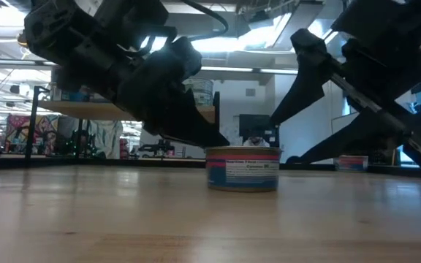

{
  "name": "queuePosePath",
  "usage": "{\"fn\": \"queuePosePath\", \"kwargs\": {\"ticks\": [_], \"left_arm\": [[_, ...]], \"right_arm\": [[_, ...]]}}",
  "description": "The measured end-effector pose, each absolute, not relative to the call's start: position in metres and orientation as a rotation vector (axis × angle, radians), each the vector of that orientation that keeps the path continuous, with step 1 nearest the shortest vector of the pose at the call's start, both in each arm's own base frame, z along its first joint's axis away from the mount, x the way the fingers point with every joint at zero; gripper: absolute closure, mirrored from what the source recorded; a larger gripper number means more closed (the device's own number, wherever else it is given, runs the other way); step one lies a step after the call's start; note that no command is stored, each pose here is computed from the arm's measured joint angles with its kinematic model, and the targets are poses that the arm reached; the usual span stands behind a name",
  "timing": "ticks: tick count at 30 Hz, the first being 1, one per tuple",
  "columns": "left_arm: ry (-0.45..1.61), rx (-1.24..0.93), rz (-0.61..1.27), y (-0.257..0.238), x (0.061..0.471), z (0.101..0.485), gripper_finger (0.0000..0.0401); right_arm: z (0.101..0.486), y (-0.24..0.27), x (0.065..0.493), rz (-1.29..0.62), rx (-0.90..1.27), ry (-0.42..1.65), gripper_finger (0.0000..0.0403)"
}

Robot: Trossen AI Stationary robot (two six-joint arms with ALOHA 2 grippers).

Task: Stack canned seafood by type on shelf
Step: Stack the blue tuna can on top of the blue tuna can on the shelf

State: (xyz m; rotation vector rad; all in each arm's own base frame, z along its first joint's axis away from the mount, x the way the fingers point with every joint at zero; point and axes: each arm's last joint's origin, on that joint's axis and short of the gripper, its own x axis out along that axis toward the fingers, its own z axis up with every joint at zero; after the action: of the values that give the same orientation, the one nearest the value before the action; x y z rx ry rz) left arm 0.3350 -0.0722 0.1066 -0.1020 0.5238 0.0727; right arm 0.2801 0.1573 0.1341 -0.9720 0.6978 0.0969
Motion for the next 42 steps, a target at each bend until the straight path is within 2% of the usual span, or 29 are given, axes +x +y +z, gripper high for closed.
{"fn": "queuePosePath", "kwargs": {"ticks": [5,16,30,42], "left_arm": [[0.53,-0.112,0.093,-0.07,0.329,0.102,0.0399],[0.479,-0.159,0.117,-0.065,0.315,0.094,0.0399],[0.475,-0.168,0.124,-0.064,0.312,0.092,0.0398],[0.475,-0.168,0.124,-0.064,0.312,0.091,0.0399]], "right_arm": [[0.131,0.154,0.284,0.134,-0.977,0.702,0.0139],[0.112,0.156,0.296,0.077,-1.204,0.661,0.0139],[0.108,0.146,0.304,0.037,-1.22,0.676,0.0139],[0.105,0.14,0.306,0.119,-1.184,0.7,0.0139]]}}
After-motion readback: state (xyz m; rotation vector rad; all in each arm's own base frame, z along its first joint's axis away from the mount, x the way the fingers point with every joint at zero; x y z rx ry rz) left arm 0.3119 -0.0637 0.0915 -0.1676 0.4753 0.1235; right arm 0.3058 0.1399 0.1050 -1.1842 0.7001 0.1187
